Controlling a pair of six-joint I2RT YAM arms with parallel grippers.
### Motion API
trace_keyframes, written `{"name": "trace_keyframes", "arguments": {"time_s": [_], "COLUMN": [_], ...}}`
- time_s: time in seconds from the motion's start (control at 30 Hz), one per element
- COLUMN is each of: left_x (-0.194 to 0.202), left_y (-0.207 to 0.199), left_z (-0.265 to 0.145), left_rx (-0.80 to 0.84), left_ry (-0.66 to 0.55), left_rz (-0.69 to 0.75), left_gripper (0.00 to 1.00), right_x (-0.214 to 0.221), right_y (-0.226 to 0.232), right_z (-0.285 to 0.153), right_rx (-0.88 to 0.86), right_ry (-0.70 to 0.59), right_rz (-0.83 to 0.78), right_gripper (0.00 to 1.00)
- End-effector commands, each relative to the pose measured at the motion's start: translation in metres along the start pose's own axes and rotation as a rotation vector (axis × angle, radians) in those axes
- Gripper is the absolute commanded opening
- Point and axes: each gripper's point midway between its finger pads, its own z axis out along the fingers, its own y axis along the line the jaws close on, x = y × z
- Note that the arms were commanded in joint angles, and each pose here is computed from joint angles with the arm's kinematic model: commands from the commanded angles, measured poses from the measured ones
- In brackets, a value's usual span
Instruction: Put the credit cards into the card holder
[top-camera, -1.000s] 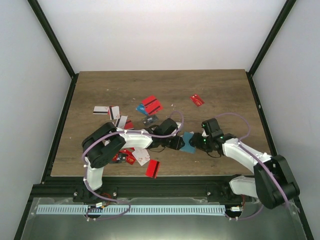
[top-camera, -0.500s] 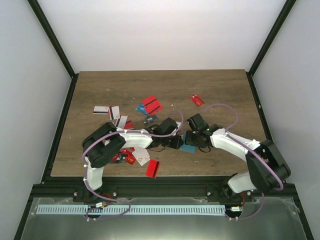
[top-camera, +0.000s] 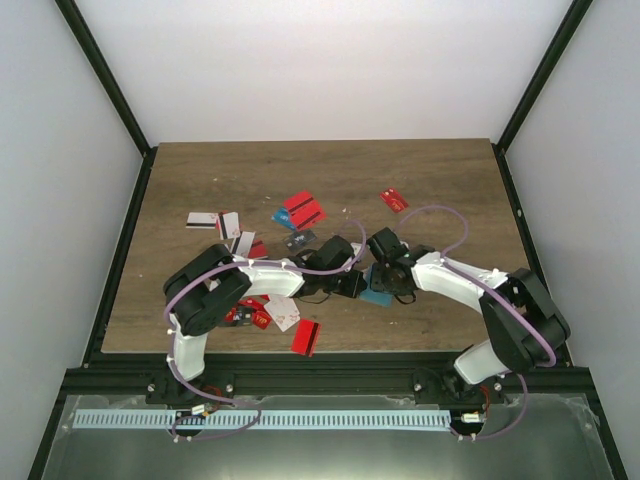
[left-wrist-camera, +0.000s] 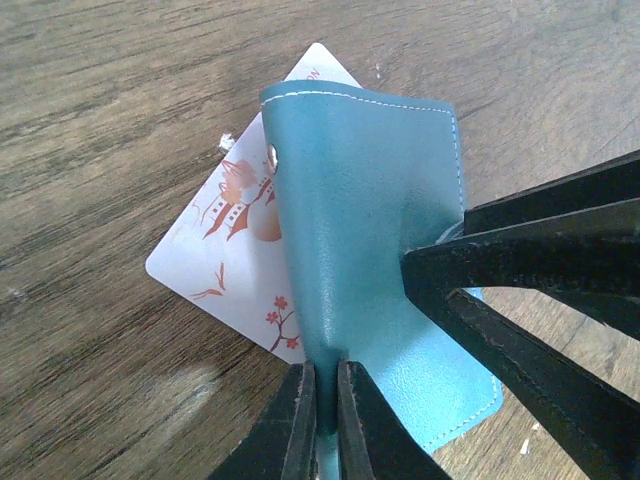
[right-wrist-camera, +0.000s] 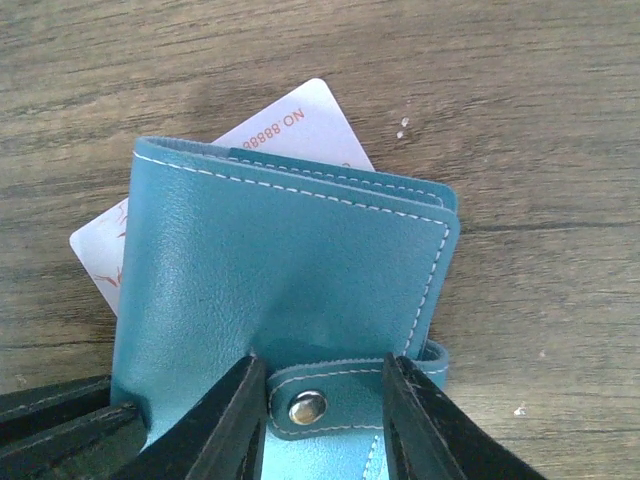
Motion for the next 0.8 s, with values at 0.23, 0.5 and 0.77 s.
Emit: {"name": "trace_keyframes", "arguments": {"time_s": [0.23,0.5,0.77], "left_x": [-0.001,-0.002,-0.005], "left_y": [0.014,0.024,0.022], "left_z": [-0.009,-0.011,-0.014], "left_rx": [-0.033,-0.063,-0.053], "left_ry": [-0.019,-0.022,-0.034], "left_rz": [-0.022,-0.040,-0.037], "left_gripper": [0.05,0.04,0.05], "right_x": [0.003,-0.001,0.003], "right_y": [-0.015,-0.019,-0.026], "right_z": [0.000,-0.014,-0.028], "right_rx": [0.093,0.097,0.073], "right_ry": [0.011,-0.021,-0.055], "right_rz": [-0.002,0.008,0.044], "right_gripper": [0.23,0.01,0.01]}}
